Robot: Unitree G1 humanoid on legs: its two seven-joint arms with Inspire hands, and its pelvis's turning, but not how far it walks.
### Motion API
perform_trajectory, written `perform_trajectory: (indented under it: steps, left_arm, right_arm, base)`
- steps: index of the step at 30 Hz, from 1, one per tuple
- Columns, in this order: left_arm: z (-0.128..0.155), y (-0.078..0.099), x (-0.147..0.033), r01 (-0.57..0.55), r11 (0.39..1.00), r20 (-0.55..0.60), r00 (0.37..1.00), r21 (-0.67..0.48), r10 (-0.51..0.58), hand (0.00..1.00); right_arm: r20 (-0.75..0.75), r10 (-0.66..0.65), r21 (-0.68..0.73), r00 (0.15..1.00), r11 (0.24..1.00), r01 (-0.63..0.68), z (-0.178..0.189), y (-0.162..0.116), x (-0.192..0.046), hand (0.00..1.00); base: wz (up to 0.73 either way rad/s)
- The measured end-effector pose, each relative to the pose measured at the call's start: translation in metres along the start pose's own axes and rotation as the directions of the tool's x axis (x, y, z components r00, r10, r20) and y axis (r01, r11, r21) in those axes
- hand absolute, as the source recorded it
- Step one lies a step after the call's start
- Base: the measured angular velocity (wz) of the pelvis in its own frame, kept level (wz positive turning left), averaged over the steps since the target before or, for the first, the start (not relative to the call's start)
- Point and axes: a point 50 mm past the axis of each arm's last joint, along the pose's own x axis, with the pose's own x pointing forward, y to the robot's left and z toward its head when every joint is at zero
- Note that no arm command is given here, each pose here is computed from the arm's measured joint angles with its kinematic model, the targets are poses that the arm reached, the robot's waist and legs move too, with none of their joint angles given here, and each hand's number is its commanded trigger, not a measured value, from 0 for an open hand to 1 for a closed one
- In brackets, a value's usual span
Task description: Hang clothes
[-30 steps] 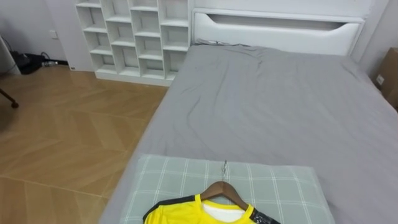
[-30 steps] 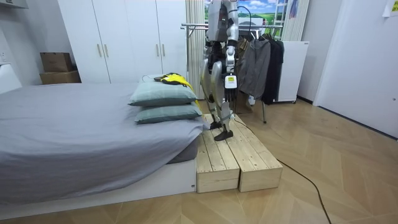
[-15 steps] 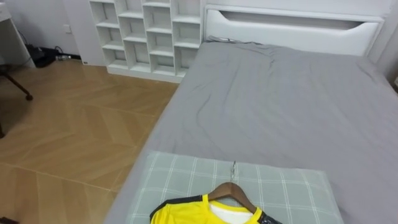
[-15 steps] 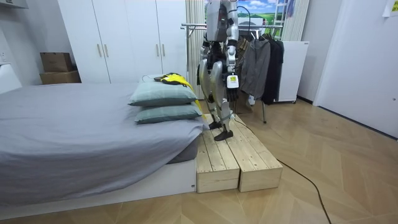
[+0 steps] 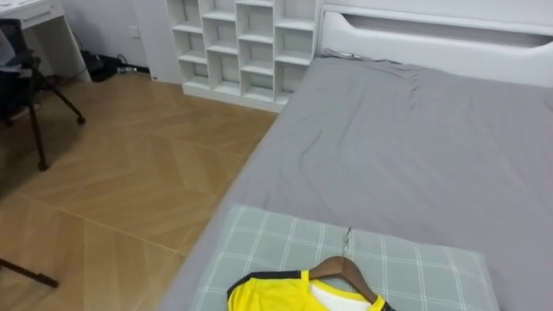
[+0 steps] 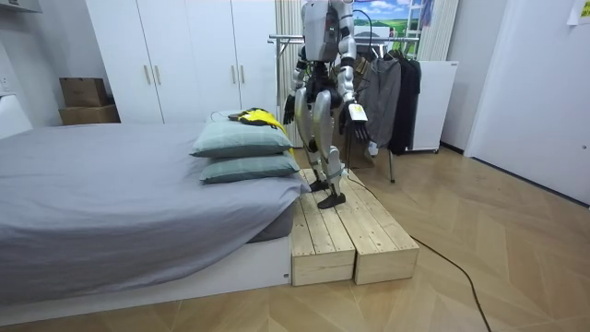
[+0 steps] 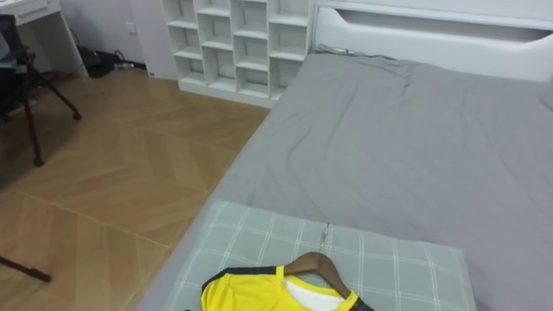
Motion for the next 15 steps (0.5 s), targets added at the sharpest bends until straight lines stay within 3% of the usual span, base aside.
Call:
perform_trajectory:
  steps: [7, 15]
  left_arm:
    - [0.011, 0.011, 0.000, -0.188, 0.981, 0.056, 0.980, -0.048, 0.190, 0.00]
    - [0.056, 0.029, -0.005, -0.360, 0.900, 0.190, 0.893, -0.245, 0.409, 0.00]
  right_arm:
    - [0.019, -0.031, 0.015, 0.999, 0.999, 0.031, 0.001, -0.009, 0.001, 0.00]
    - [0.057, -0.042, 0.046, 0.998, 0.998, 0.039, 0.008, -0.011, 0.001, 0.00]
  base:
    - [0.04]
    - [0.03]
